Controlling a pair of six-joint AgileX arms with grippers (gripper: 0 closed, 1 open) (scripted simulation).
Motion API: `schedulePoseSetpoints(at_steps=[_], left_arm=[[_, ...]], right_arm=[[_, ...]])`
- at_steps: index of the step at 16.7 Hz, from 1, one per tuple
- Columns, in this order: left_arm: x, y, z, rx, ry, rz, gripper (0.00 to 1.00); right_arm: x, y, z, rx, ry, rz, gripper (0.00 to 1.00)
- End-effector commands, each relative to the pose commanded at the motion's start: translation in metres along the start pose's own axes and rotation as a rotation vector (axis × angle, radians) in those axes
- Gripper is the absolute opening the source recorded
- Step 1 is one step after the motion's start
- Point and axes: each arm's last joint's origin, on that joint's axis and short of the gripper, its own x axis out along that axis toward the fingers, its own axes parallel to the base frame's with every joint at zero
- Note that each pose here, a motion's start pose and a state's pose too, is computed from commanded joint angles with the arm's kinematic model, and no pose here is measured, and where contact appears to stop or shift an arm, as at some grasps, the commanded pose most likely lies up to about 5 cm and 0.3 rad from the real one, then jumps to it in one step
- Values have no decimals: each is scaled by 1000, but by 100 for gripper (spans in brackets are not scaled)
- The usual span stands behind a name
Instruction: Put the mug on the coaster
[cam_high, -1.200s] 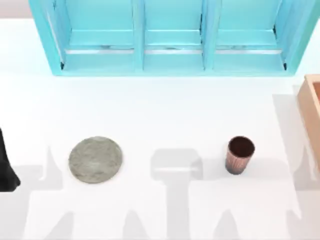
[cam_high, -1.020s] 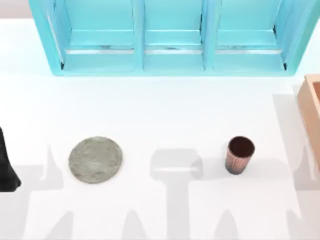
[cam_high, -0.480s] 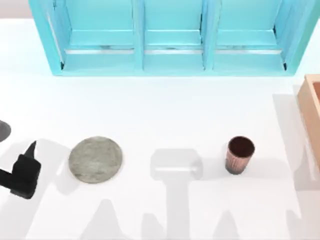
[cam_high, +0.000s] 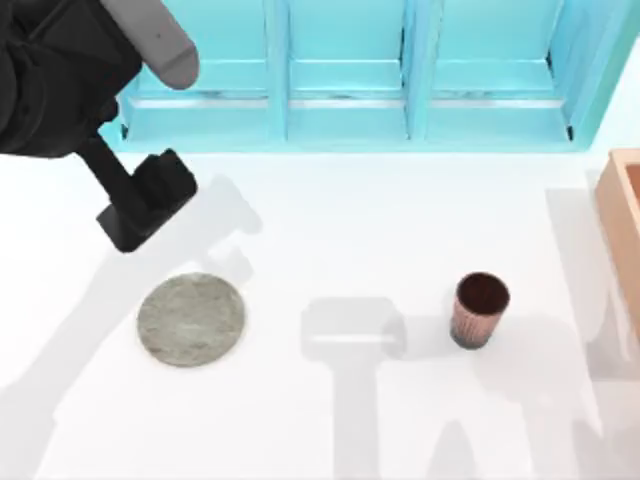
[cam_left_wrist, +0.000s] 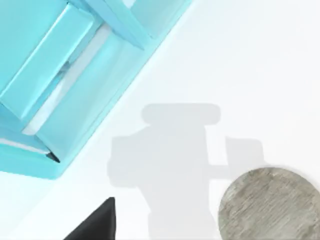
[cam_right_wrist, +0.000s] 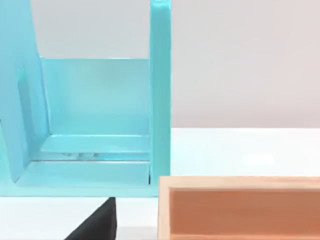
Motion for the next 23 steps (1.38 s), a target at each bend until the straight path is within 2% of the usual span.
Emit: schedulePoseSetpoints(at_steps=[5, 9, 12, 17, 23], left_arm=[[42, 7, 110, 214, 36, -199, 100], [101, -21, 165, 339, 98, -348, 100], [149, -53, 181, 405, 173, -449, 100], [210, -99, 176, 466, 300, -565, 100], [223, -109, 172, 476, 332, -589, 100]], right_arm=[[0, 0, 0, 0, 0, 0, 100], [0, 0, 0, 0, 0, 0, 100], [0, 0, 0, 0, 0, 0, 100], [0, 0, 0, 0, 0, 0, 100], [0, 0, 0, 0, 0, 0, 100]])
